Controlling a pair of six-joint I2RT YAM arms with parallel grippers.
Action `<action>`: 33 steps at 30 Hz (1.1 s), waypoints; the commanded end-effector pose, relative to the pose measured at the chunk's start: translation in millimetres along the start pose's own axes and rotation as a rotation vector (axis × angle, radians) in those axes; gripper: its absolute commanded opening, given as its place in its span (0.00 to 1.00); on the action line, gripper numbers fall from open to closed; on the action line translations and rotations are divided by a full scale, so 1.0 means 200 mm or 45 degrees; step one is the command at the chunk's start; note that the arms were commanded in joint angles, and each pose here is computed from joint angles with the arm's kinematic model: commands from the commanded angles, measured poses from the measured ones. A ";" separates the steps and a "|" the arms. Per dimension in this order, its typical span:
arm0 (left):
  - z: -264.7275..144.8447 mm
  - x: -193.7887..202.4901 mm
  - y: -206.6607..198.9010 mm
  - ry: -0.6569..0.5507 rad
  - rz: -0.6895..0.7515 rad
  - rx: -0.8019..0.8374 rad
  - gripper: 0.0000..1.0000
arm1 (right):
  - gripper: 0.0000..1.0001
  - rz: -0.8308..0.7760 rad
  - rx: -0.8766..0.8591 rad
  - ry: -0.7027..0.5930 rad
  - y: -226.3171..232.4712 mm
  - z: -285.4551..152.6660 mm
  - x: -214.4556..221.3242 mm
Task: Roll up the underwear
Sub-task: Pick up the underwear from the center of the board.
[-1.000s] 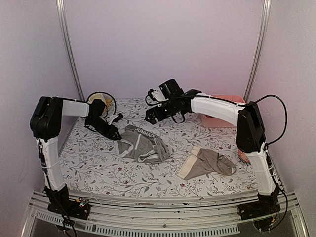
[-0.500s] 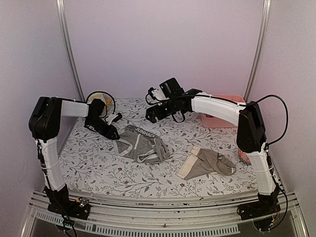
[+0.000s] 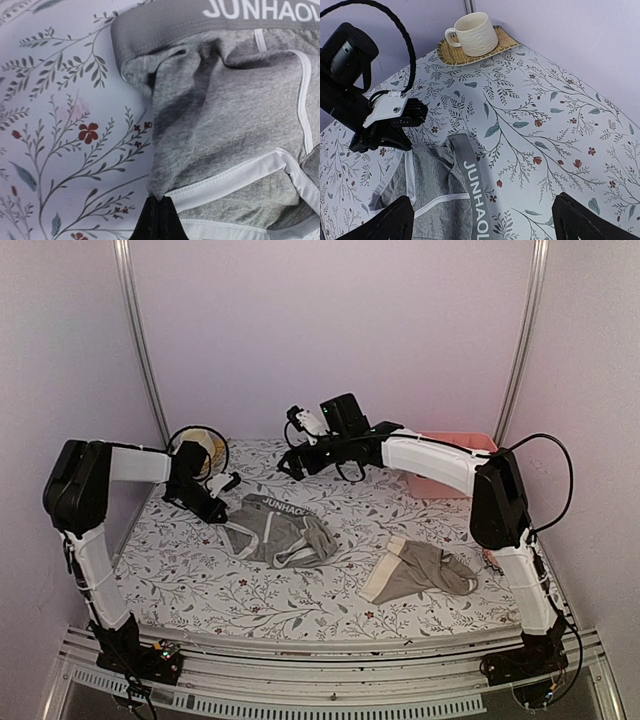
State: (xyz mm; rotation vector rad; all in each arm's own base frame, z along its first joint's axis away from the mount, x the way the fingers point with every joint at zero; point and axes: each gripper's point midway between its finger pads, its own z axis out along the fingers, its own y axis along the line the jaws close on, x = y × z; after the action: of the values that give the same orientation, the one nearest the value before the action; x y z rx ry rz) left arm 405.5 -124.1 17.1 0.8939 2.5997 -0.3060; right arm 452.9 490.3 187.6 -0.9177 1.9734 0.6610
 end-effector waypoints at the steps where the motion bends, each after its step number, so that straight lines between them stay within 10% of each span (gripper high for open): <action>1: -0.23 -0.23 -0.05 -0.128 0.336 -0.229 0.00 | 0.99 -0.019 -0.129 -0.052 0.06 0.12 0.04; 10: -0.38 -0.58 -0.38 -0.268 0.945 -0.493 0.00 | 0.99 0.076 -0.143 -0.093 0.02 0.01 0.00; 19: -0.54 -0.12 -0.90 -0.521 1.472 -0.275 0.00 | 0.99 0.175 -0.303 -0.138 -0.10 -0.18 0.01; 24: -0.47 0.13 -0.98 -0.489 1.601 -0.212 0.00 | 0.95 -0.154 -0.630 -0.131 0.12 -0.25 0.11; 33: -0.42 0.20 -0.99 -0.500 1.558 -0.190 0.00 | 0.99 -0.882 -0.456 -0.040 0.22 -0.18 0.38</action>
State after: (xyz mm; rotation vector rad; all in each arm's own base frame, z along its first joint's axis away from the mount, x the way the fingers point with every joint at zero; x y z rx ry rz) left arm 230.2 -218.7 86.7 1.9175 1.3798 0.0898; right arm 388.1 460.9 143.2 -1.4557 1.6175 0.8358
